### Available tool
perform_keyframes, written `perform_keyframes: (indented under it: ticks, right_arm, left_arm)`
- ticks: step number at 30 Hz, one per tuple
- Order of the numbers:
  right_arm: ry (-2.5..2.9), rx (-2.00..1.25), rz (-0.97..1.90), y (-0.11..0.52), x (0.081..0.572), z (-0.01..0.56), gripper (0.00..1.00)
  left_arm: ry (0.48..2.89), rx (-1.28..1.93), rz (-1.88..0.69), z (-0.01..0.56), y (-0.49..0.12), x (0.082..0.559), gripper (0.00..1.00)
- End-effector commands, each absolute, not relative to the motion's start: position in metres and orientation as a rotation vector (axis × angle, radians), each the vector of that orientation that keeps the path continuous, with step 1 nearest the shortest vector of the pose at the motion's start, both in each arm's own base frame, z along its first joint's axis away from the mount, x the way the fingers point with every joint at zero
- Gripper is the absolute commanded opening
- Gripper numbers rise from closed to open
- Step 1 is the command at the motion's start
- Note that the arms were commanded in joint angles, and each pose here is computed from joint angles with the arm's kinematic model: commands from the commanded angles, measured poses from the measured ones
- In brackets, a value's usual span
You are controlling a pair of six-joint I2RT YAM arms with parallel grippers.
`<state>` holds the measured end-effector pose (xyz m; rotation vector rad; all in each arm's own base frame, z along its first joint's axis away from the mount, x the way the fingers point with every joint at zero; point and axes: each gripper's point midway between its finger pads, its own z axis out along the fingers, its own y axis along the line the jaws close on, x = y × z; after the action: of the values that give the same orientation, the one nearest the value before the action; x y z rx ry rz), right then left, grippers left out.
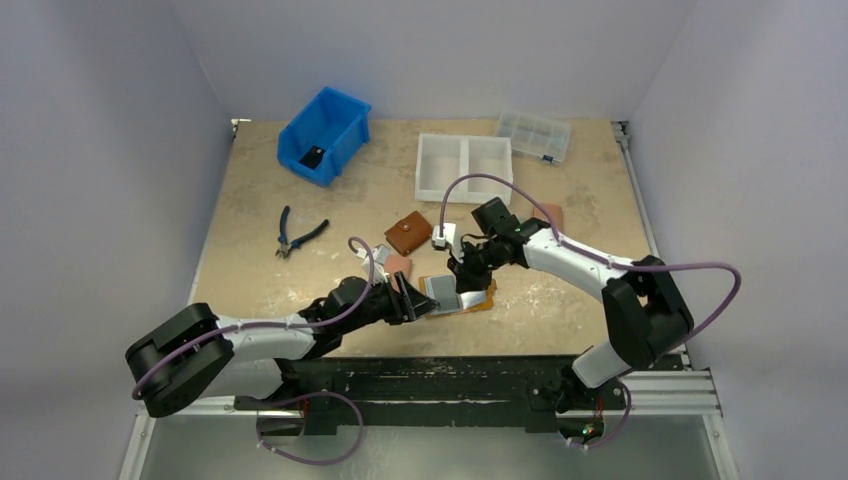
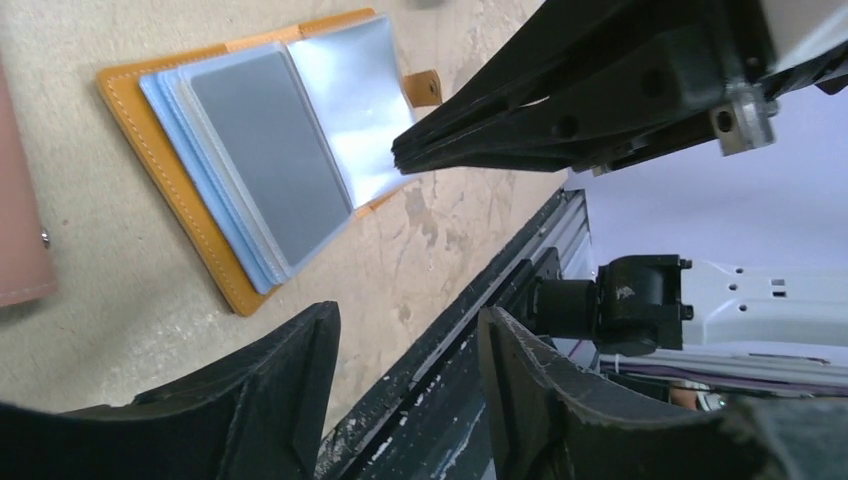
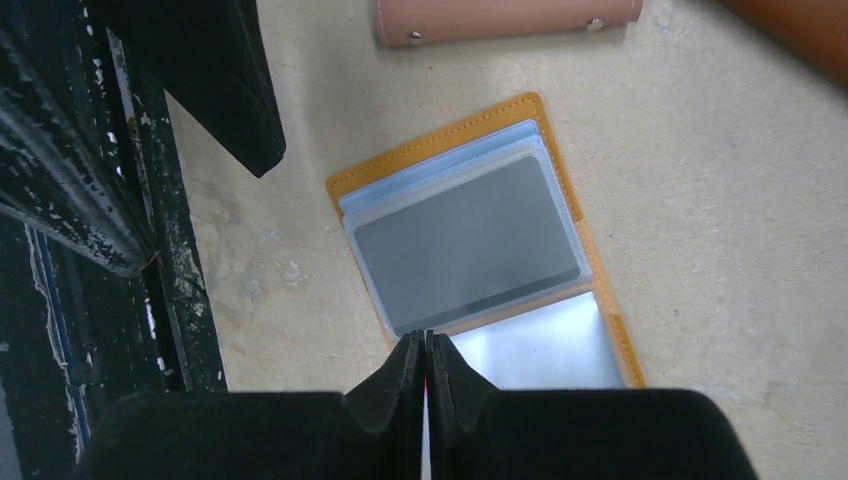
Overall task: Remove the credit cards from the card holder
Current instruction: Remove the credit card from the card holder.
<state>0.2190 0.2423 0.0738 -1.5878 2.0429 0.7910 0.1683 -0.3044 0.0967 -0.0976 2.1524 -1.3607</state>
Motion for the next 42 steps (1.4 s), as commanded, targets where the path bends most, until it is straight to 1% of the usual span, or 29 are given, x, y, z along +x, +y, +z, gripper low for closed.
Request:
perform_keyframes:
  ticks: [1,3,8,12,20,26,34,42]
  right_arm:
    - [2.082,-1.507,0.777,0.252,0.234,0.079,0.09]
    - [2.100,-1.493,0.763,0.251,0.236,0.075,0.07]
    - [2.156,-1.481,0.740,0.248,0.238,0.062,0.05]
    - [2.204,-1.460,0.712,0.245,0.241,0.054,0.04]
    - [2.273,-1.438,0.648,0.238,0.246,0.040,0.04]
    - [2.329,-1.453,0.623,0.232,0.244,0.028,0.03]
    - [2.387,-1.469,0.615,0.227,0.239,0.017,0.03]
    - [2.414,-1.494,0.621,0.224,0.236,0.011,0.02]
  left_arm:
    - [2.126,-0.063,-1.271,0.096,-0.305,0.180,0.55]
    - [2.124,-0.066,-1.264,0.094,-0.304,0.182,0.52]
    - [2.109,-0.074,-1.265,0.092,-0.307,0.186,0.51]
    - [2.088,-0.076,-1.274,0.091,-0.311,0.190,0.46]
    - [2.088,-0.072,-1.272,0.085,-0.317,0.195,0.45]
    - [2.084,-0.051,-1.258,0.085,-0.319,0.198,0.42]
    - [2.084,-0.056,-1.263,0.082,-0.324,0.201,0.41]
    - [2.079,-0.082,-1.241,0.077,-0.325,0.207,0.43]
